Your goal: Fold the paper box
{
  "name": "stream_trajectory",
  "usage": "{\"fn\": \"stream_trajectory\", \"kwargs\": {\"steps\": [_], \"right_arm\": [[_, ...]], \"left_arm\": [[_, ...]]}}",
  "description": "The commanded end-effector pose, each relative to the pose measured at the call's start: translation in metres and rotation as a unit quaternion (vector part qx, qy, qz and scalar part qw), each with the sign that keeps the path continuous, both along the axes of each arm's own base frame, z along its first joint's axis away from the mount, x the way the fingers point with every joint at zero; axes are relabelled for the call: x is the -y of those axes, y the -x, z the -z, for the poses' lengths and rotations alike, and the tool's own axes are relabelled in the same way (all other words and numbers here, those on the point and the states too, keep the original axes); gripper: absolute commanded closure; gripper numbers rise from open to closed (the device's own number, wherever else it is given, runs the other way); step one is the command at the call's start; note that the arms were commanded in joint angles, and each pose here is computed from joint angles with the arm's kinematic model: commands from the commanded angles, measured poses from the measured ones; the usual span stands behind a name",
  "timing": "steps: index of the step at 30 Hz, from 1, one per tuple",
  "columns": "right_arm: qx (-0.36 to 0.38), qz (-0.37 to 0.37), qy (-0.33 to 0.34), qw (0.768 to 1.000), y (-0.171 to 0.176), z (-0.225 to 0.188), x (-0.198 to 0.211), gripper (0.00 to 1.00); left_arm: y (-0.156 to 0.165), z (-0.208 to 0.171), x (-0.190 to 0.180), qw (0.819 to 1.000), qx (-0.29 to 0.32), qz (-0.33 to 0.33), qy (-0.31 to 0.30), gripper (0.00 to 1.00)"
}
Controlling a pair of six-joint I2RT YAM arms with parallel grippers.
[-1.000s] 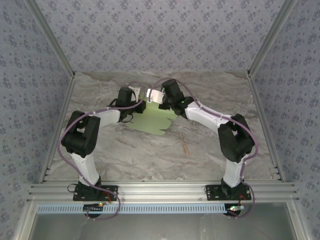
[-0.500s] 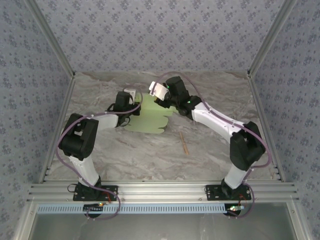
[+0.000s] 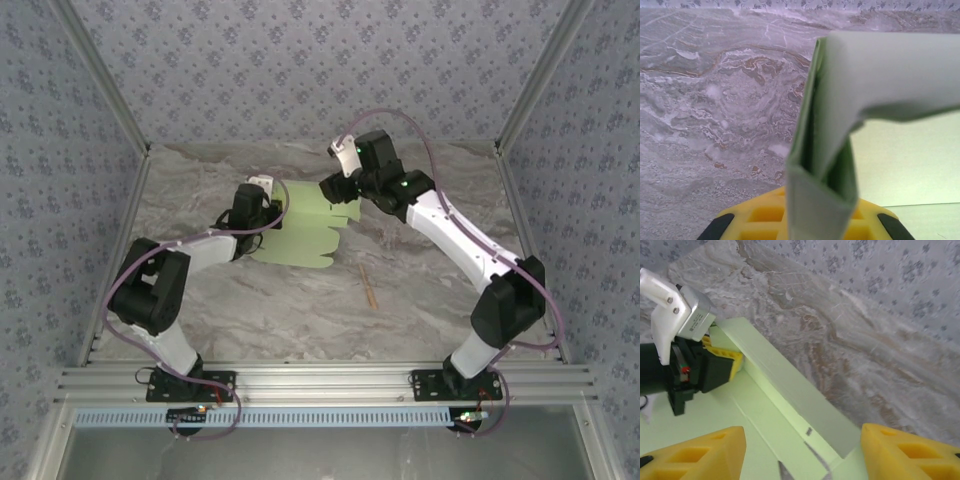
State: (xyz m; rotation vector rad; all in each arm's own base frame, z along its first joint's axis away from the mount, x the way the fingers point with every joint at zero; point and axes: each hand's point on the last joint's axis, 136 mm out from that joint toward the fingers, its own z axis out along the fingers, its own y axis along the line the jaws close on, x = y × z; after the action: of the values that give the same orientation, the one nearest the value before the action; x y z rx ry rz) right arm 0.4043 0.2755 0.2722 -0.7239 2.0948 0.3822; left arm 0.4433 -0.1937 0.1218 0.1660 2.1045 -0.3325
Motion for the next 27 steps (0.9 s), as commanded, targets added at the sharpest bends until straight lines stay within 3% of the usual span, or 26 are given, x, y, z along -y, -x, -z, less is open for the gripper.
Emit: {"fn": "stream_trajectory", "kwargs": {"steps": [1, 27], "right_arm": [[-0.094, 0.023, -0.020, 0.995, 0.008, 0.024, -0.005, 0.35], [-0.204, 0.091, -0.077, 0.972, -0.017, 0.072, -0.003, 0.37]], "left_arm": [[0.000, -0.018, 0.000, 0.999, 0.030, -0.005, -0.010, 1.00], [0.005, -0.029, 0.003, 0.999, 0.052, -0.011, -0.009, 1.00]]}}
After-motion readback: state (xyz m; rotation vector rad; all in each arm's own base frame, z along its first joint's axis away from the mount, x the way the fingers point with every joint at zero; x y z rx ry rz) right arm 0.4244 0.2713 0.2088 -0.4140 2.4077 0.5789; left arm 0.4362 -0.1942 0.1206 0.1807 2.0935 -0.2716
